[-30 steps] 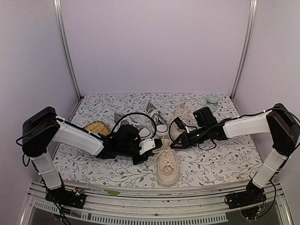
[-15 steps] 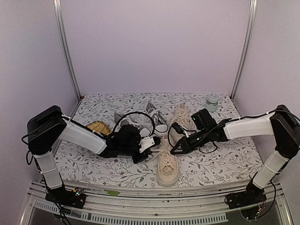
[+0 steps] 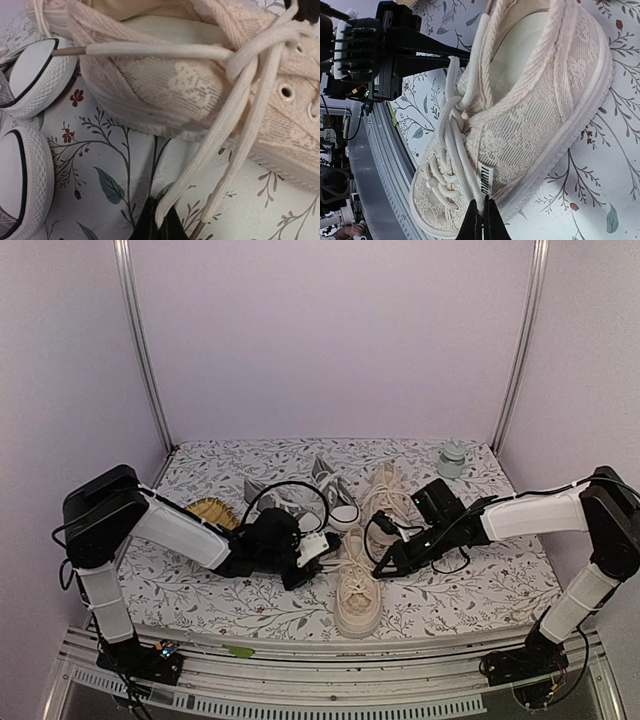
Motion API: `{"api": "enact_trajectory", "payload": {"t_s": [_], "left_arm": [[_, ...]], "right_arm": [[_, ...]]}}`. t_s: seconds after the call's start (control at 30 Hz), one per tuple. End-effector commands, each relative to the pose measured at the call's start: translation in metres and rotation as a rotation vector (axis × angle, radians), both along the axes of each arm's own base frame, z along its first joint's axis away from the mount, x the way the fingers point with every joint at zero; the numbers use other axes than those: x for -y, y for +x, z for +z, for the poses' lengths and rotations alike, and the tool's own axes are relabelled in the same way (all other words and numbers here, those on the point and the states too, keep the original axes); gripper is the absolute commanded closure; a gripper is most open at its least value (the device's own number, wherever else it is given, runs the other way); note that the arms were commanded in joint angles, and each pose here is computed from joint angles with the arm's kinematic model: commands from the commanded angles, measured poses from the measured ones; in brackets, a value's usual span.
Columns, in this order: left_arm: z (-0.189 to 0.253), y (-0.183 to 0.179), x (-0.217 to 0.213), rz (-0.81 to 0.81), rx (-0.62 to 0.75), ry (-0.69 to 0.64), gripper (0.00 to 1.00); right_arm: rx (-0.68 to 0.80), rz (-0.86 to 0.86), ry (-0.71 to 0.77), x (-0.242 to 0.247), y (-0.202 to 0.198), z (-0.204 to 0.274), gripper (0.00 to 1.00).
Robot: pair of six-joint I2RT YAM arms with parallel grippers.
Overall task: Tie the shoes
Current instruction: Pull the loops with the shoelace from the shoe.
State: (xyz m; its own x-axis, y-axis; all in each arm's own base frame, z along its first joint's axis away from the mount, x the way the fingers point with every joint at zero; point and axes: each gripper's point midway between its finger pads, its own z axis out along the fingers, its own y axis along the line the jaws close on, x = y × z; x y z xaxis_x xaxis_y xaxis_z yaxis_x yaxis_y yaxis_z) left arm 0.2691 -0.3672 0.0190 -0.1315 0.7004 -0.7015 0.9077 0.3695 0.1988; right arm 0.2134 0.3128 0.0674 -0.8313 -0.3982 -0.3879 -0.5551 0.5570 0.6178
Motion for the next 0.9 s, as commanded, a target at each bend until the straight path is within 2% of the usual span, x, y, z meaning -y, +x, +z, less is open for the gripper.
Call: {"api": "enact_trajectory", "payload": {"t_s": [0.0, 0.47, 0.87], "left_arm": [[-0.015, 0.012, -0.011, 0.052, -0.017, 0.034, 1.00], [-0.025, 0.003, -0.015, 0.060, -0.098, 0.024, 1.00], [-0.034, -0.035, -0.004, -0.017, -0.233, -0.009, 1.00]], "right_arm": [[0.006, -0.001, -0.060, 0.012, -0.007, -0.010, 0.99], [-0.004, -0.005, -0.131, 0.028, -0.015, -0.030, 0.99], [-0.003, -0.036, -0.174, 0.041, -0.007, -0.045, 0.99]]}}
